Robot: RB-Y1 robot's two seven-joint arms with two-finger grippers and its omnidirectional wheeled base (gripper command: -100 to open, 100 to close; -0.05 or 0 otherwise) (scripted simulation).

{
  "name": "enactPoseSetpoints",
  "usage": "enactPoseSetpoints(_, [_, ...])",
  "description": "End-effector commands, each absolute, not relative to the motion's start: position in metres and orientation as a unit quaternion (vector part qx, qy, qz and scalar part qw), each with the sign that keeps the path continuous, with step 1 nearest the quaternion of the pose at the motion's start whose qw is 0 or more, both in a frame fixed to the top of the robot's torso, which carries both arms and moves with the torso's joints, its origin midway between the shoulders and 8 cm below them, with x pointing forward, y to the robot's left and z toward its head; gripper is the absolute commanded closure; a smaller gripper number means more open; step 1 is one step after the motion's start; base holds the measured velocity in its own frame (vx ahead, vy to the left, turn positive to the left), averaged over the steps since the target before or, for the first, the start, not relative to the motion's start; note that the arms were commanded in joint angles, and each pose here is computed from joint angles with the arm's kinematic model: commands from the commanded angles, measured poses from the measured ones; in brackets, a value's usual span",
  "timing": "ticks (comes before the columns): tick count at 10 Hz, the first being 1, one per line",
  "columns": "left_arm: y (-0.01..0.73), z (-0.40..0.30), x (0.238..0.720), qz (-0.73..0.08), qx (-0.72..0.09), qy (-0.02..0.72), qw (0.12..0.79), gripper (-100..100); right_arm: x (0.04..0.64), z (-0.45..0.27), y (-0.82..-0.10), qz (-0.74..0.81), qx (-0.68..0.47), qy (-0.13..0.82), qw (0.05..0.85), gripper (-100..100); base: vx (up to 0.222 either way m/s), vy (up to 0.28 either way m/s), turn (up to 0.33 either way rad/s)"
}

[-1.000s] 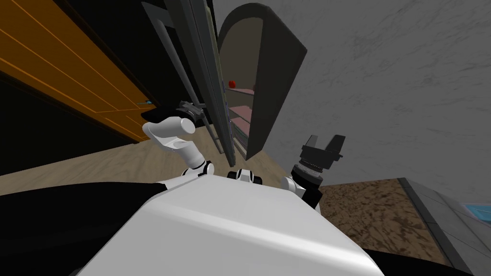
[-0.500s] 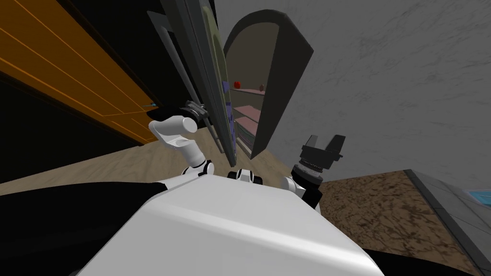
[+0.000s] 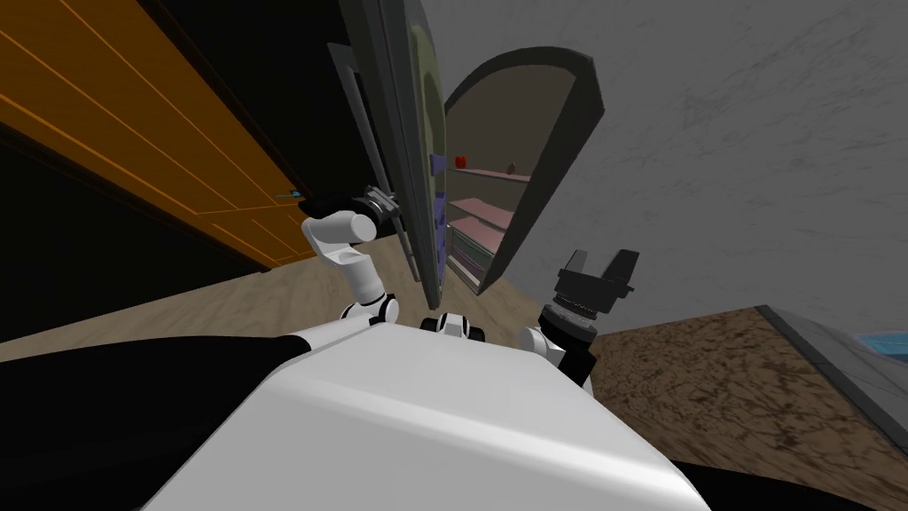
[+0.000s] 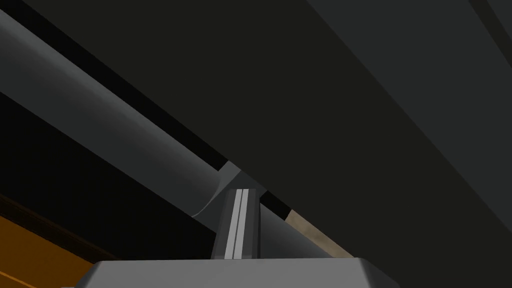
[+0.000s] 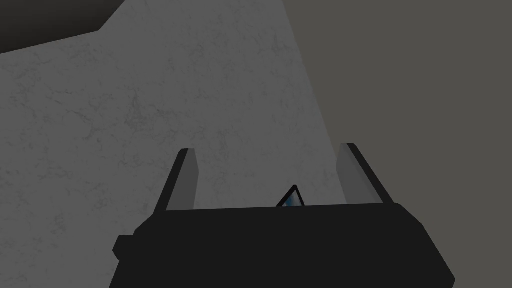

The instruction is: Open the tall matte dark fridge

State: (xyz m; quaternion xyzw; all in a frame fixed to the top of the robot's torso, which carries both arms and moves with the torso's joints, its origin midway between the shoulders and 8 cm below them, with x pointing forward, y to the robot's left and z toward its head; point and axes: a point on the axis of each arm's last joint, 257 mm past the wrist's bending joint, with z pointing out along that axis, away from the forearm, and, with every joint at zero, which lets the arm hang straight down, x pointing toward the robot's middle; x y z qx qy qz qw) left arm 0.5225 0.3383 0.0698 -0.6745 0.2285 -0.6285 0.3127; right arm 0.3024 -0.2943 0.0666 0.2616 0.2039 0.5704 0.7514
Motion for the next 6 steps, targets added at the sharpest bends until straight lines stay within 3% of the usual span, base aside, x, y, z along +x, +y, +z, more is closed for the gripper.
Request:
enactPoseSetpoints(1, [0.319, 0.076, 0.533, -0.643, -0.662, 0.245, 0.297, 100, 0.302, 0.067, -0.294, 0.570, 0.262, 0.204, 0.751, 0, -0.079, 0.336, -0.073])
enactPoseSetpoints(4, [0.303, 0.073, 0.541, -0.648, -0.658, 0.260, 0.281, 100, 0.302, 0.067, -0.294, 0.570, 0.262, 0.204, 0.751, 0, -0.058, 0.289, -0.044])
enactPoseSetpoints(5, [0.300, 0.074, 0.540, -0.648, -0.662, 0.261, 0.272, -100, 0.302, 0.067, -0.294, 0.570, 0.262, 0.204, 0.751, 0, 0.002, 0.058, 0.009])
enactPoseSetpoints(6, [0.299, 0.074, 0.539, -0.647, -0.665, 0.260, 0.268, -100, 0.302, 0.067, -0.294, 0.570, 0.262, 0.204, 0.751, 0, 0.028, 0.062, 0.033])
